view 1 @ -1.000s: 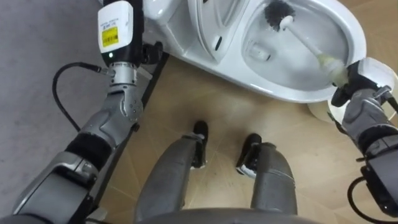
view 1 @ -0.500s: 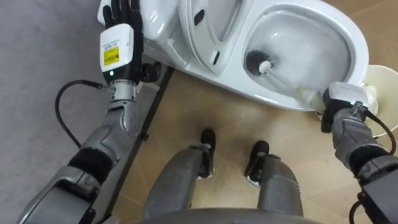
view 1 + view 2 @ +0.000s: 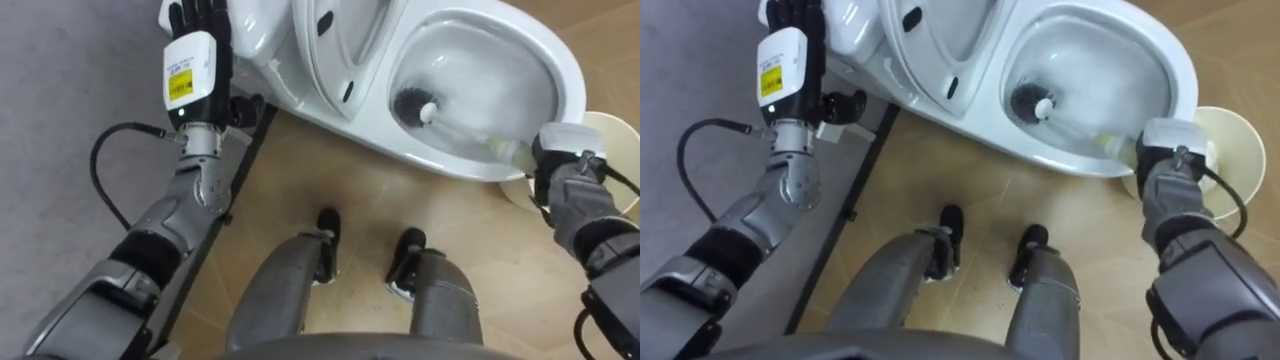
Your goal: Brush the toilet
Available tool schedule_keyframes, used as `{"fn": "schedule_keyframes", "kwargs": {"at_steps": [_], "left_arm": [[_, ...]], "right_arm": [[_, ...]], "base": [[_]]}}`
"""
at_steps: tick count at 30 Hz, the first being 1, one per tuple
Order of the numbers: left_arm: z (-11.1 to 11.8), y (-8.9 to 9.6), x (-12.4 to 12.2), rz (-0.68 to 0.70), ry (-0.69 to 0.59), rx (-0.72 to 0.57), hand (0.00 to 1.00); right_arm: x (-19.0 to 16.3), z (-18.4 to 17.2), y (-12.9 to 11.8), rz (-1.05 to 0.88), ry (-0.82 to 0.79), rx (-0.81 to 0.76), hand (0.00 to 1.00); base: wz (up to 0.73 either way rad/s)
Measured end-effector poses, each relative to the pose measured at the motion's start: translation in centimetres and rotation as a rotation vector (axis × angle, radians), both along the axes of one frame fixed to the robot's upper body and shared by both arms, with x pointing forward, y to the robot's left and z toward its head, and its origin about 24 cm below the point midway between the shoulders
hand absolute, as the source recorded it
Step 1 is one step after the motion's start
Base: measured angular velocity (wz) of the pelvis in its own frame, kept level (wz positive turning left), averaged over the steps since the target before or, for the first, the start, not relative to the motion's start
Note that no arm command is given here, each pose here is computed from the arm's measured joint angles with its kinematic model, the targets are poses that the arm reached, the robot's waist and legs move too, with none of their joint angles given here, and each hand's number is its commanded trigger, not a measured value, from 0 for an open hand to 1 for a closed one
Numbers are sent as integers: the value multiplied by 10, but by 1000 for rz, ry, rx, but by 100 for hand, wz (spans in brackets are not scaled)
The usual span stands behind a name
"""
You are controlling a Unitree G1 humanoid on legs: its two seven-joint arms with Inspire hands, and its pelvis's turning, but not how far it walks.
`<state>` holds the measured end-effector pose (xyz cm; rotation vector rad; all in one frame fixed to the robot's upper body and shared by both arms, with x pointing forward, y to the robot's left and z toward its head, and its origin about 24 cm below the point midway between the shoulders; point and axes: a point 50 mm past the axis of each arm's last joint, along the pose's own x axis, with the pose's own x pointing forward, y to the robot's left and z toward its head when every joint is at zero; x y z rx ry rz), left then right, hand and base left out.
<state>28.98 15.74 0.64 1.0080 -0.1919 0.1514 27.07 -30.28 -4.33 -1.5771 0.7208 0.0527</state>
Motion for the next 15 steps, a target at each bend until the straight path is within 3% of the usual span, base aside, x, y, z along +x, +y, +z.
{"fn": "schedule_keyframes", "kwargs": {"at_steps": [8, 15], "left_arm": [[8, -2, 7, -1, -26, 12, 0], [8, -2, 8, -5, -17, 24, 0]], "right_arm": [[20, 27, -9, -57, -177, 13, 100], [20, 24, -2, 114, -122, -151, 100]], "base": [[2], [2]]}}
